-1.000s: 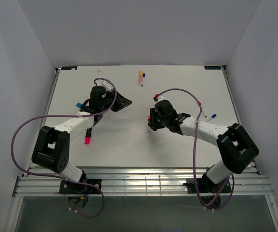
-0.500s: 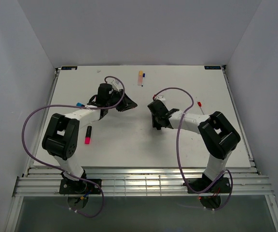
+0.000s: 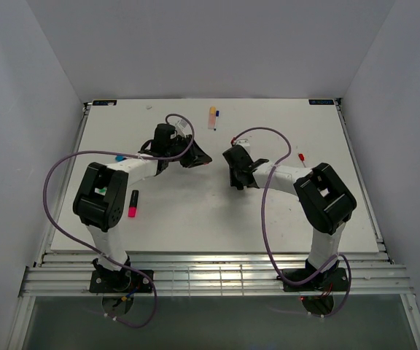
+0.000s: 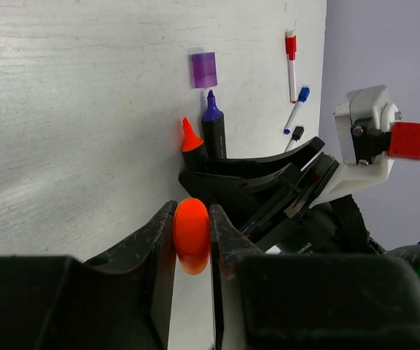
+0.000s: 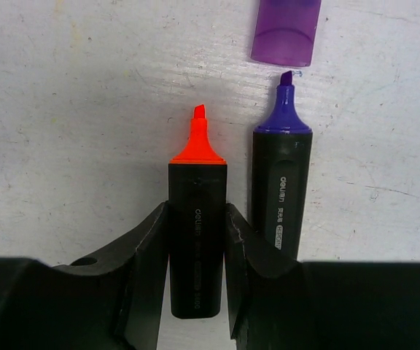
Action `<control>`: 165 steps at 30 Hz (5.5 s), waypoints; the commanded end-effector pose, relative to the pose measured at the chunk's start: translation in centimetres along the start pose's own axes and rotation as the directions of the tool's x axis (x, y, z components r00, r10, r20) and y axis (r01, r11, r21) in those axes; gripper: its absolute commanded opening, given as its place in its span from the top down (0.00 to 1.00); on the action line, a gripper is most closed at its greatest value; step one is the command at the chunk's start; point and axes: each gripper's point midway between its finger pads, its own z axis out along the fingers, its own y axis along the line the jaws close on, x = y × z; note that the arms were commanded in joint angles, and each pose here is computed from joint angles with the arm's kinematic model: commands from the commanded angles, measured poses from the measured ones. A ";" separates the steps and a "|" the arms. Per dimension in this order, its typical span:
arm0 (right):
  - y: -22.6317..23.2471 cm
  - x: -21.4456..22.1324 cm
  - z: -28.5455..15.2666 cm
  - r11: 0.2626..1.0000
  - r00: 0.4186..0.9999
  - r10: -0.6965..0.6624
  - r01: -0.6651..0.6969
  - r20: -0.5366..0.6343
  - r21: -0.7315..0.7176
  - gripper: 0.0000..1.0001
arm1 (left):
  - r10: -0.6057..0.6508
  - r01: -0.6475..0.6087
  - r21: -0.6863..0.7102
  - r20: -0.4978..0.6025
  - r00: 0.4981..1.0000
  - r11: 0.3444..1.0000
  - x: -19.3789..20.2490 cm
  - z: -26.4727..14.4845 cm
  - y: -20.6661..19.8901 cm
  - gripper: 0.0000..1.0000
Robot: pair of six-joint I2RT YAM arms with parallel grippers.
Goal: Open the pen caps
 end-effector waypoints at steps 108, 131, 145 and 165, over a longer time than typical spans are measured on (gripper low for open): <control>-4.3 -16.2 -2.9 0.995 0.980 0.085 -0.074 0.181 -0.067 0.14 | 0.469 -0.405 -0.304 0.177 0.865 0.862 -16.9 5.5 0.6 0.41; -9.1 -12.6 -4.7 0.988 0.974 0.128 -0.109 0.189 -0.108 0.12 | 0.697 -0.601 -0.368 0.239 0.677 0.710 -21.5 12.0 5.1 0.31; -10.2 -12.3 -5.3 0.984 0.964 0.151 -0.126 0.219 -0.123 0.13 | 0.653 -0.560 -0.351 0.261 0.711 0.750 -21.2 14.2 6.9 0.29; -10.7 -11.9 -5.7 0.982 0.959 0.161 -0.133 0.233 -0.133 0.13 | 0.648 -0.567 -0.347 0.191 0.737 0.747 -19.6 16.0 9.2 0.30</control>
